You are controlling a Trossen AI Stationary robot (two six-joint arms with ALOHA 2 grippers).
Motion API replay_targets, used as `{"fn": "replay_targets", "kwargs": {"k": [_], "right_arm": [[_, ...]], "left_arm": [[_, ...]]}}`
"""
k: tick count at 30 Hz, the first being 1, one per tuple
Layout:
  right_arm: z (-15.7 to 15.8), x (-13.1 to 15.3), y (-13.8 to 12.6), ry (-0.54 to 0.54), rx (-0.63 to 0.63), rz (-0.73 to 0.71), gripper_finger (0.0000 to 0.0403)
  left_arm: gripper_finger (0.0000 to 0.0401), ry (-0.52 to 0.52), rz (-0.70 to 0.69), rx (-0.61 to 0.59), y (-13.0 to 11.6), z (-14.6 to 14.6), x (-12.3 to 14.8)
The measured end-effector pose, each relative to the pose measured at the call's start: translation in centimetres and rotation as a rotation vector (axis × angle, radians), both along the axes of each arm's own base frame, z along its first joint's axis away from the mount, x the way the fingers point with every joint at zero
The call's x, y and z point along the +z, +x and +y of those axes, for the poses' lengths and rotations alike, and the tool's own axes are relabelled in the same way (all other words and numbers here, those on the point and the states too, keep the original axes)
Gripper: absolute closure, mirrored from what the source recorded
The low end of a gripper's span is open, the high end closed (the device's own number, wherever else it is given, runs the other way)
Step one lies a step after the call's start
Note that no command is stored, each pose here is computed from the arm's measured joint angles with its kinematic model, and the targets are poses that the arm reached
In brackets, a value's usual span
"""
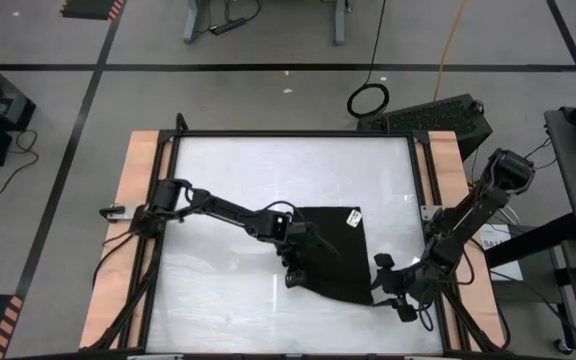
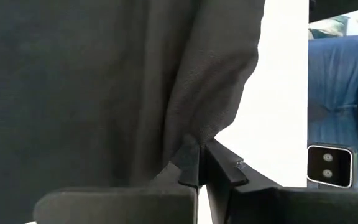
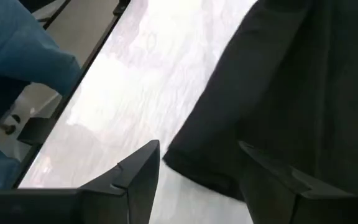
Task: Roll towel into tight, uniform cylinder
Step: Roll the black towel
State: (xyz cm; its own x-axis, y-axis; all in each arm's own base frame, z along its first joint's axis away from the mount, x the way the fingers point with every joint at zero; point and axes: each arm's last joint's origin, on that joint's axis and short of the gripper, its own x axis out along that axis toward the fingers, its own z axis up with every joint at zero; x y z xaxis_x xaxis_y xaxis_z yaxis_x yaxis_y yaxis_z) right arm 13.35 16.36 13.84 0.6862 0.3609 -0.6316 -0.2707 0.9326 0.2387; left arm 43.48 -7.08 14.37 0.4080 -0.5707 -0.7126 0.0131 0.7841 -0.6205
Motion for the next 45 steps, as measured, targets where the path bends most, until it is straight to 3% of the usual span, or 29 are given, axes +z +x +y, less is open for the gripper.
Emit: {"fn": "replay_targets", "kwargs": {"k": [9, 14, 20, 25, 29, 35, 45], "right_arm": [[1.1, 0.3, 0.5, -0.036, -0.059, -0.052, 0.0205], [1.3, -0.8, 0.9, -0.102, -0.121, -0.059, 0.0205], [2.5, -1.7, 2.1, -0.101, -0.143, -0.068, 0.0205], [2.8, -2.7, 3.0, -0.137, -0.25, -0.066, 0.0208], [2.6, -3.3, 3.2, -0.087, -0.334, -0.034, 0.025], [2.7, -2.8, 3.0, -0.004, -0.347, 0.001, 0.0381], [2.4, -2.5, 3.4, 0.253, -0.383, 0.219, 0.0396]], "left_arm": [[0.0393, -0.059, 0.1, 0.033, -1.4, 1.9, -2.1], [0.0393, -0.101, 0.099, 0.032, -1.6, 1.8, -2.5], [0.0393, -0.138, 0.101, 0.036, -1.7, 1.8, -2.8], [0.0393, -0.156, 0.106, 0.024, -1.7, 1.8, -2.7], [0.0393, -0.172, 0.115, 0.014, -1.8, 1.7, -2.7], [0.0393, -0.181, 0.136, 0.027, -1.9, 1.5, -2.8], [0.039, -0.181, 0.14, 0.055, -1.9, 0.7, -2.3]]}}
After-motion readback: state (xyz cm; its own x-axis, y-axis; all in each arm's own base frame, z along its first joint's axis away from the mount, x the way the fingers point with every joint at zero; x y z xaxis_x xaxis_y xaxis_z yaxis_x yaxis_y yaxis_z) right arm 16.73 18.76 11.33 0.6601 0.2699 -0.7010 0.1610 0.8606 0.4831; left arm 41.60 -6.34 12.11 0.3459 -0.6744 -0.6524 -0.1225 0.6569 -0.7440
